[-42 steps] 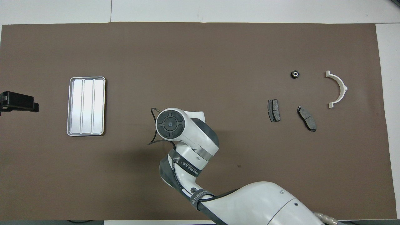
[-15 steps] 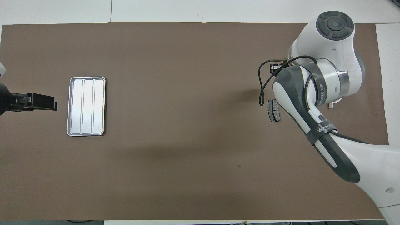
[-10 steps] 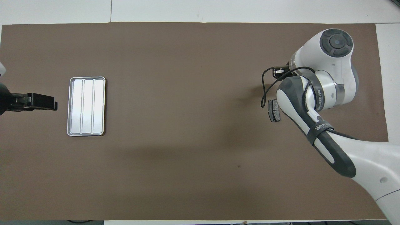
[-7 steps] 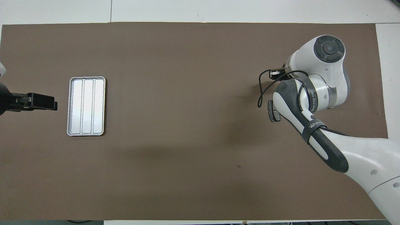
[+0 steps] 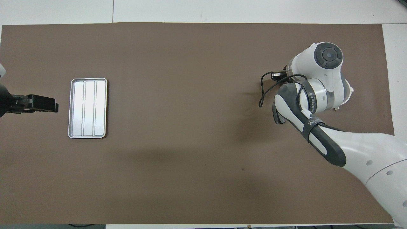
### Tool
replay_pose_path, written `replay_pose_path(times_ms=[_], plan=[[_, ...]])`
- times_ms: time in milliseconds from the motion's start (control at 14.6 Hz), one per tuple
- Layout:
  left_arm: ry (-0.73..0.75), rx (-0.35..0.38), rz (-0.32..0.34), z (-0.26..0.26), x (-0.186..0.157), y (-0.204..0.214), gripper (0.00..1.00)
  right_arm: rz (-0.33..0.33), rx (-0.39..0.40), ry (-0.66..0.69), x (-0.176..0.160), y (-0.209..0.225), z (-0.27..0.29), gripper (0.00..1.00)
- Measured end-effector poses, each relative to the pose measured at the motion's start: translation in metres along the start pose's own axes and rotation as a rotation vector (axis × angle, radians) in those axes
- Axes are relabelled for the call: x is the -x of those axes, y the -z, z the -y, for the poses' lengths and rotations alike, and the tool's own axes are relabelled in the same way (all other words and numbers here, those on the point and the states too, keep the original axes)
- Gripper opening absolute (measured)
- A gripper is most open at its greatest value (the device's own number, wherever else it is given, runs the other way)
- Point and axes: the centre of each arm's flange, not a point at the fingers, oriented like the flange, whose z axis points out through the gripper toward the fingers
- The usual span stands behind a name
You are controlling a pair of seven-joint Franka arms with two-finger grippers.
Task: Place bearing gear from tray to pile
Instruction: 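Lower the bearing beside the other bearing and open the right gripper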
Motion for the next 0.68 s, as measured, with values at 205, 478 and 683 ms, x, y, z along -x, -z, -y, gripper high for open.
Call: replay_pose_path(times_ms=[205, 478, 683], plan=[[0.000, 0.000, 0.000, 0.000, 0.000, 0.000, 1.00, -0.001, -0.001, -0.002, 0.000, 0.000, -0.001, 0.30], [0.000, 0.000, 0.000, 0.000, 0.000, 0.000, 1.00, -0.011, -0.001, -0.006, -0.003, 0.006, -0.003, 0.72], [0.000, 0.000, 0.000, 0.000, 0.000, 0.000, 1.00, -0.022, 0.002, -0.006, -0.004, 0.024, -0.004, 0.99]])
